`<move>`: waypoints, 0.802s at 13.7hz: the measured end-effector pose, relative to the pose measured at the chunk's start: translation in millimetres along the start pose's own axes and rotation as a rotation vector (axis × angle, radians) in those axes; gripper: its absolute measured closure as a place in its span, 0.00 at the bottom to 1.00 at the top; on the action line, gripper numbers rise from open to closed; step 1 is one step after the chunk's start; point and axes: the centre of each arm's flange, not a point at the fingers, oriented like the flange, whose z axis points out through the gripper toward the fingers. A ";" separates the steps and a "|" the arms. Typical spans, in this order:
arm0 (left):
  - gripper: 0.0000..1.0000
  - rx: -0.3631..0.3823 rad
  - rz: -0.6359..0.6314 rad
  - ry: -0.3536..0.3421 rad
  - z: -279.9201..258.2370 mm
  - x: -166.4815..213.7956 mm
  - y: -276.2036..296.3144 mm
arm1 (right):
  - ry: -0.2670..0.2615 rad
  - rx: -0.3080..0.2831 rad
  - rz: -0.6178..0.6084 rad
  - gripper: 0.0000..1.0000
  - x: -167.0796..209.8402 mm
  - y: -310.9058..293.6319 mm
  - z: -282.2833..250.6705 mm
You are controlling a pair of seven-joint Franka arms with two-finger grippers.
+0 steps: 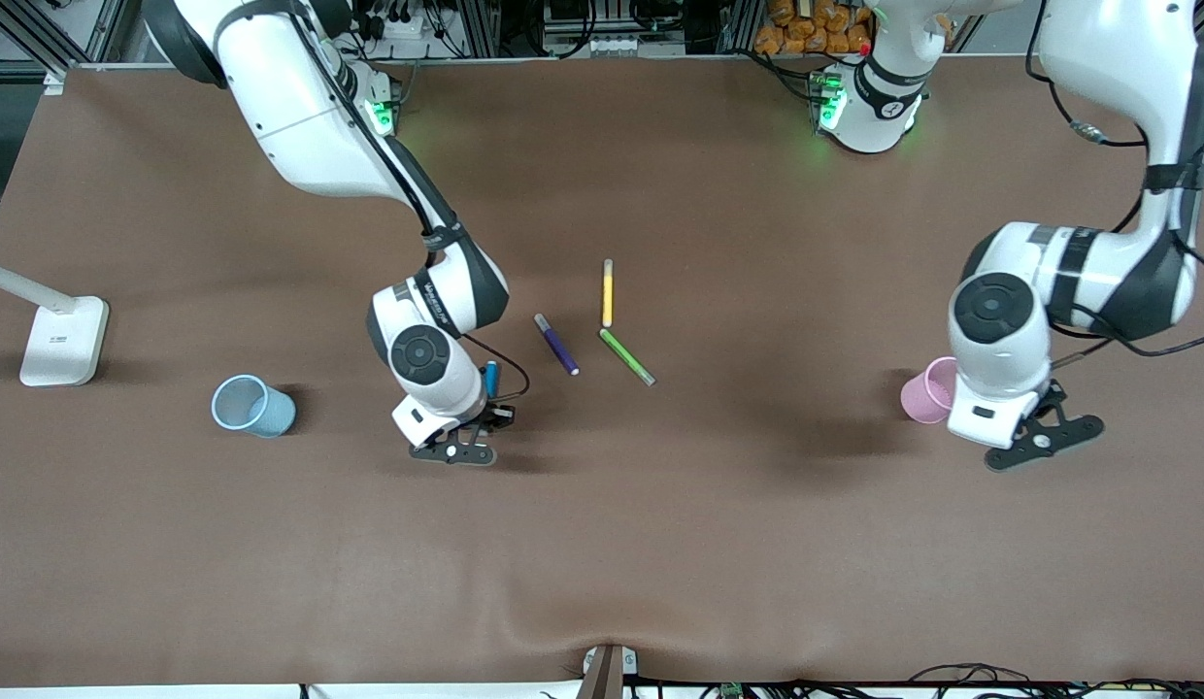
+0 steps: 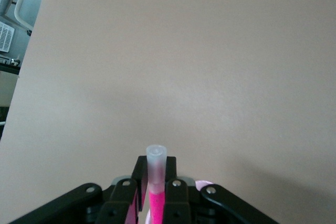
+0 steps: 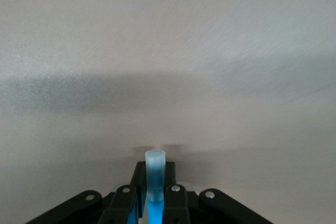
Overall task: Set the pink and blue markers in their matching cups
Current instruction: 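Lift the pink marker with the left gripper while the right gripper lifts the blue marker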
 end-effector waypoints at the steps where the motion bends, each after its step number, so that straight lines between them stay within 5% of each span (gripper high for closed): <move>1: 0.83 -0.001 -0.009 0.002 0.6 -5.0 2.9 | -0.002 -0.005 -0.048 0.83 6.9 14.7 -21.0; 6: 0.83 0.035 -0.046 0.069 15.6 -24.2 8.4 | -0.028 -0.014 -0.253 0.83 30.1 109.7 -117.2; 11: 0.83 0.053 -0.094 0.103 31.1 -49.0 18.1 | -0.003 -0.005 -0.470 0.83 44.0 189.7 -157.3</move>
